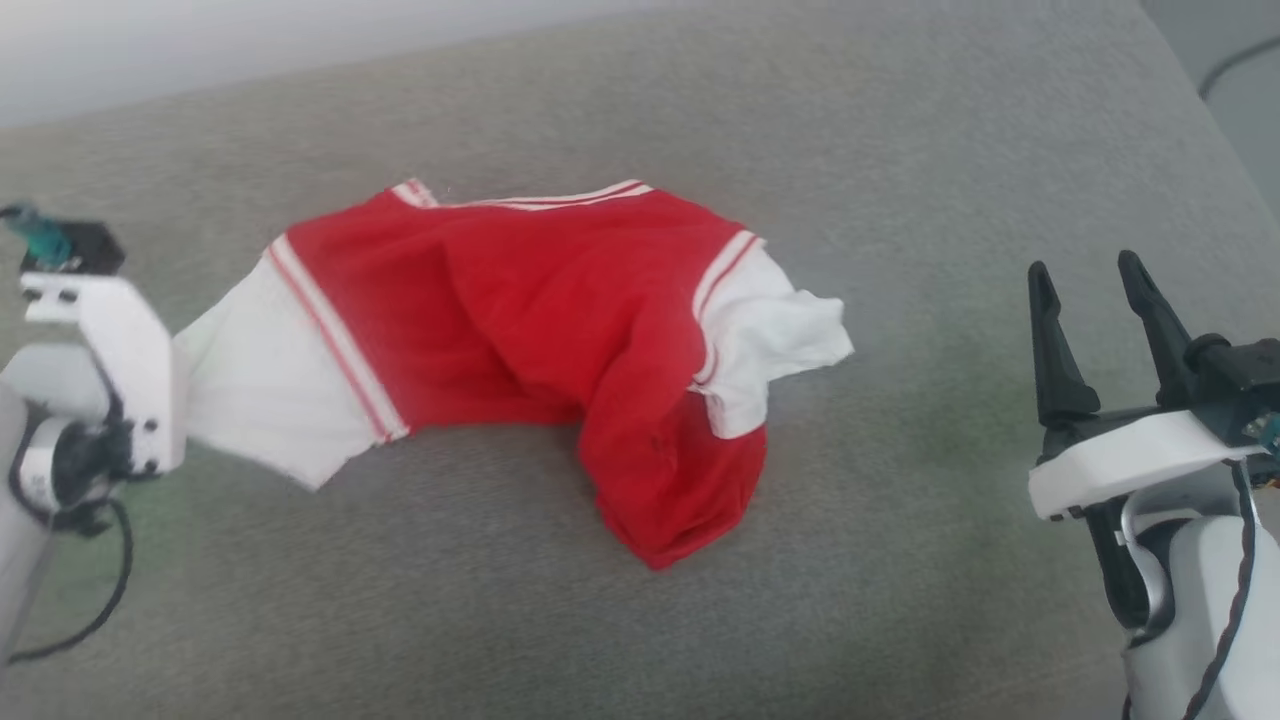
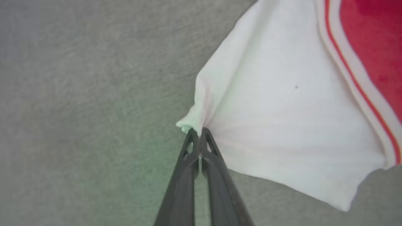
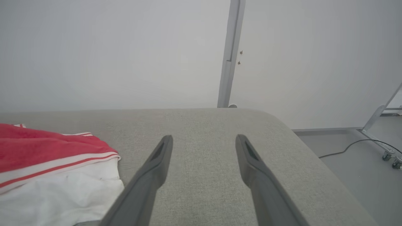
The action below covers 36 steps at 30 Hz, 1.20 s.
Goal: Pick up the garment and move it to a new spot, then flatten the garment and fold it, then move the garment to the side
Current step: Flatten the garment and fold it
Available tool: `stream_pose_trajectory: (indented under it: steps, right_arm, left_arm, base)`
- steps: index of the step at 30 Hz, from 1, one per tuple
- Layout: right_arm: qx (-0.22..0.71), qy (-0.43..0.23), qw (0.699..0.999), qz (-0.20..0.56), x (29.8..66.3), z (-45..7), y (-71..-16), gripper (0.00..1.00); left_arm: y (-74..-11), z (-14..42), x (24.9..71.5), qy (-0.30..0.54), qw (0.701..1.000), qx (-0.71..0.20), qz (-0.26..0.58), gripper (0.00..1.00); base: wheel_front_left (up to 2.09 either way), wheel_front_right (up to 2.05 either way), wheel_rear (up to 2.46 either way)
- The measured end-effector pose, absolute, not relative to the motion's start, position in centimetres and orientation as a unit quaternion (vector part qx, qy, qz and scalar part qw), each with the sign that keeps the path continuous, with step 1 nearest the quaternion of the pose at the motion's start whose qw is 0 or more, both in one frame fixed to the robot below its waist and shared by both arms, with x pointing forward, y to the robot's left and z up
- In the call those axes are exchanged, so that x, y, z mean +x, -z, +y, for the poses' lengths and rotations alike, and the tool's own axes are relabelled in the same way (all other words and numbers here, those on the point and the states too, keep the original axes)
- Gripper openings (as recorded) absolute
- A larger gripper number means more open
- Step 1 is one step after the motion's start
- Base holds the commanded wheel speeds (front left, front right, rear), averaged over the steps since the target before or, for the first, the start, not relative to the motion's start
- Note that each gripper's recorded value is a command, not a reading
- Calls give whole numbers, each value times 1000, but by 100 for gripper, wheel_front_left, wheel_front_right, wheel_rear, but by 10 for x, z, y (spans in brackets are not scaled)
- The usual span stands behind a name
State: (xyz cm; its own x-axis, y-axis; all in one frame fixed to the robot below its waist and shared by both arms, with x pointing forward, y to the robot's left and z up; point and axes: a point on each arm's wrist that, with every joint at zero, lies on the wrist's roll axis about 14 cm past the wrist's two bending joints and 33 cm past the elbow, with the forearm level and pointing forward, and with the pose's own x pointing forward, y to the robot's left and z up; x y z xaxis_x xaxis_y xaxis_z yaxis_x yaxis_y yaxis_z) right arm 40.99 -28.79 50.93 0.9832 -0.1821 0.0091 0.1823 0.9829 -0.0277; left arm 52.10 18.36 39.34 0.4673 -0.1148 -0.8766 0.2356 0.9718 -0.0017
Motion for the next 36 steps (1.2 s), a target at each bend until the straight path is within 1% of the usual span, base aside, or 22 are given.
stream_pose_trajectory:
  steps: [3, 7, 11, 13, 14, 15, 16, 17, 21, 23, 27, 36]
  right_arm:
    - [-14, 80, 997, -6, 412, -280, -514, 100]
    - [-11, 66, 998, -9, 414, -271, -519, 100]
    - [-8, 52, 999, -10, 418, -262, -522, 100]
    - [-8, 47, 999, -6, 418, -259, -521, 100]
    - [-7, 45, 999, -4, 418, -258, -520, 100]
    - [-8, 43, 999, -2, 419, -257, -520, 100]
    - [-8, 41, 999, -1, 419, -257, -520, 100]
    - [-8, 39, 999, 0, 419, -256, -520, 100]
    - [-7, 34, 999, 5, 419, -254, -518, 100]
    - [-6, 30, 1000, 7, 421, -251, -518, 100]
    - [-8, 24, 1000, 8, 423, -249, -518, 100]
    - [-12, 13, 1000, 17, 432, -244, -515, 100]
  left_arm:
    - [-400, 213, 505, 71, 855, 64, 509, 0]
    - [-404, 236, 484, 43, 856, 48, 512, 0]
    - [-397, 240, 465, 36, 853, 17, 520, 0]
    - [-396, 237, 464, 37, 858, -1, 512, 0]
    - [-396, 237, 464, 36, 859, -4, 510, 20]
    - [-396, 237, 464, 35, 860, -5, 509, 63]
    - [-396, 238, 463, 35, 861, -5, 508, 89]
    - [-397, 238, 463, 34, 862, -7, 505, 100]
    - [-402, 241, 464, 32, 866, -8, 498, 100]
    - [-412, 242, 470, 31, 874, -4, 485, 100]
    - [-419, 245, 475, 30, 873, 11, 487, 100]
    - [-397, 249, 480, 22, 847, 25, 531, 100]
  base:
    - [0, 0, 0]
    - [0, 0, 0]
    - [0, 0, 0]
    - [0, 0, 0]
    - [0, 0, 0]
    - [0, 0, 0]
    - [0, 0, 0]
    - [0, 0, 0]
    - [0, 0, 0]
    - [0, 0, 0]
    - [0, 0, 0]
    - [0, 0, 0]
